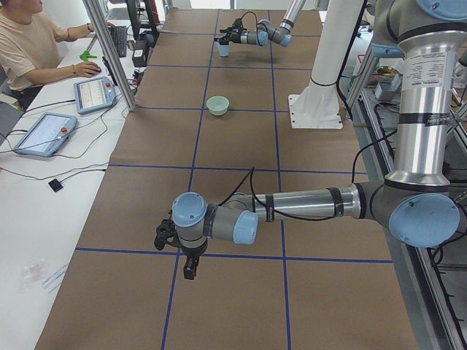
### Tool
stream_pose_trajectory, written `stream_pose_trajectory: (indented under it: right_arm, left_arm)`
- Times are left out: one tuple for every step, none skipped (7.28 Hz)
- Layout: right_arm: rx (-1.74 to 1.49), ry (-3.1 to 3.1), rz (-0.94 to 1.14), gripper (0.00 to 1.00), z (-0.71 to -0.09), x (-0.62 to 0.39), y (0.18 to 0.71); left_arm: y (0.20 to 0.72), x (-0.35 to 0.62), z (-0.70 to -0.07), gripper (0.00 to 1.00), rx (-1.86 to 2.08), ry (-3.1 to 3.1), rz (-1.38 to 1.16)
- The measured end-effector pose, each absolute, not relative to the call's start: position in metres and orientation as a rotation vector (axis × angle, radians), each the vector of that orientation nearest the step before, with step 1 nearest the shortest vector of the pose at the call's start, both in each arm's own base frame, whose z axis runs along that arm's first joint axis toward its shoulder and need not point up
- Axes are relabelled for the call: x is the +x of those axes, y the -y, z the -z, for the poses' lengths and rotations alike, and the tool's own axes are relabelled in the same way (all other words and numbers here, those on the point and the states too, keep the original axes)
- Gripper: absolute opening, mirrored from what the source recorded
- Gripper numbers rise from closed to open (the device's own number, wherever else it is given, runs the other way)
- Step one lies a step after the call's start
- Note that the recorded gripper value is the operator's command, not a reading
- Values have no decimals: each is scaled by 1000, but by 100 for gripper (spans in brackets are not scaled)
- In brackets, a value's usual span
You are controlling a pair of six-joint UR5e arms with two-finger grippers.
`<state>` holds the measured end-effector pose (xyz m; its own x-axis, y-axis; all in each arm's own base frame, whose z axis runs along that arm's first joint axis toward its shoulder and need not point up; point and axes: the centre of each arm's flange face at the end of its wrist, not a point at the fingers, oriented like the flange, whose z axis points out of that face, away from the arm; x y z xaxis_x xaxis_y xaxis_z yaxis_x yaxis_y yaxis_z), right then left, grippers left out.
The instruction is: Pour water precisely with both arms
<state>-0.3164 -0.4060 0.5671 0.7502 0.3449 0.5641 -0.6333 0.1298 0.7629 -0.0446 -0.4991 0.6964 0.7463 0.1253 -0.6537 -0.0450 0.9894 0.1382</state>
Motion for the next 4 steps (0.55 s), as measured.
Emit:
stream_pose_trajectory:
  right_arm:
    - [1246, 254, -713, 99, -560, -307, 415]
    - [1199, 250, -684, 99, -551, -301, 426]
    - [1122, 267, -641, 99, -541, -297, 440]
    - [1035, 294, -583, 99, -532, -292, 457]
  left_arm:
    - [499, -45, -697, 100, 115, -723, -93]
    - [499, -44, -697, 100, 115, -723, -93]
    - [499, -45, -697, 100, 116, -723, -93]
    - [499, -45, -697, 100, 117, -723, -93]
